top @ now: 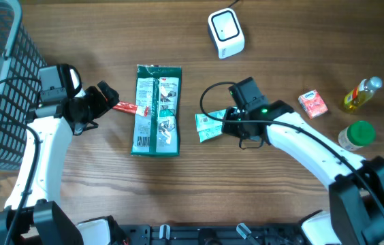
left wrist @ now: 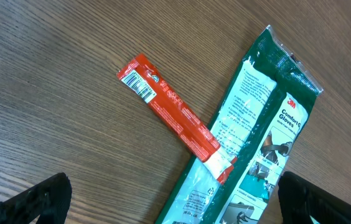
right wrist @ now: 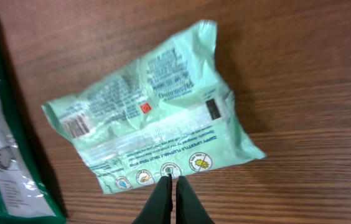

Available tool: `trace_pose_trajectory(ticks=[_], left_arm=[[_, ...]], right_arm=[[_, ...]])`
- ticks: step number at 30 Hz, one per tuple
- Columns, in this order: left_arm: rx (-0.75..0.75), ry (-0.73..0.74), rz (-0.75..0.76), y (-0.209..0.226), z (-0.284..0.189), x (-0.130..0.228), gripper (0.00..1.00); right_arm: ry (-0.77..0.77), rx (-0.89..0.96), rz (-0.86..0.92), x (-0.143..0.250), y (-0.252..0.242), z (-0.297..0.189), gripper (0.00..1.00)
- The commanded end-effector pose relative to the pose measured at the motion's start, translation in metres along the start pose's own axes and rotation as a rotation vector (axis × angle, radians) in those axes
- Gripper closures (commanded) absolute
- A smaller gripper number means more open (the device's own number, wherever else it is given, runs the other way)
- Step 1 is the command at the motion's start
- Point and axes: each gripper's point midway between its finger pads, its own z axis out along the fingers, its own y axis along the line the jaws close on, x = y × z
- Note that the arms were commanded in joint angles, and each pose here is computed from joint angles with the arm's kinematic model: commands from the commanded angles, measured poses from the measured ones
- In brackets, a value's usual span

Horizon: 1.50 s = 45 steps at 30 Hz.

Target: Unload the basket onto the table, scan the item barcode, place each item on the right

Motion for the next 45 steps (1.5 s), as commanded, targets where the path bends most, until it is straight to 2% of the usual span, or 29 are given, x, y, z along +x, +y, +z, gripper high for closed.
trace_pose_trajectory(ticks=[1, 7, 11, 14, 16, 19, 21, 27, 39, 41, 42, 43, 45], left_arm=[[0.012, -0.015, -0.002, -0.004, -0.004, -0.004, 0.00], [0.012, -0.015, -0.002, -0.004, -0.004, -0.004, 0.00], [0.012, -0.015, -0.002, -0.004, -0.004, -0.004, 0.00], [0.012, -0.015, -0.002, -0.004, -0.004, -0.004, 0.00], [0.012, -0.015, -0.002, -0.004, -0.004, -0.004, 0.00], [0.012, -0.015, -0.002, -0.004, -0.004, -0.004, 0.00], [0.012, -0.015, -0.002, -0.004, -0.004, -0.004, 0.00], [0.012, -0.015, -0.002, -0.004, -0.004, -0.004, 0.00], [0.012, -0.015, -0.002, -0.004, -0.004, -0.004, 0.00], [0.012, -0.015, -0.002, -0.004, -0.004, -0.004, 0.00], [0.012, -0.015, -0.002, -0.004, -0.004, -0.004, 0.00], [0.012, -0.015, -0.002, -0.004, -0.004, -0.004, 0.00], [0.012, -0.015, -0.002, -0.004, -0.004, -0.004, 0.00]], right_arm=[[0.042, 0.026, -0.007, 0.008, -0.006, 0.021, 0.95], [0.114, 0.078, 0.028, 0.021, -0.019, 0.046, 0.94], [0.159, -0.041, -0.017, 0.021, 0.005, 0.035, 0.90], [0.146, -0.135, -0.070, 0.004, 0.024, 0.010, 0.87], [0.091, -0.164, -0.094, -0.015, 0.027, -0.008, 0.81], [0.057, -0.164, -0.107, -0.028, 0.015, -0.021, 0.61], [0.059, -0.138, -0.123, -0.033, -0.001, -0.021, 0.58], [0.049, -0.095, -0.128, -0.038, -0.023, -0.007, 0.58], [0.212, -0.149, -0.095, -0.013, -0.026, 0.048, 0.60], [0.213, -0.148, -0.095, -0.013, -0.026, 0.049, 0.64], [0.207, -0.152, -0.094, -0.015, -0.025, 0.048, 0.71], [0.203, -0.174, -0.096, -0.016, -0.021, 0.047, 0.73], [0.194, -0.235, -0.107, -0.021, -0.007, 0.038, 0.72]])
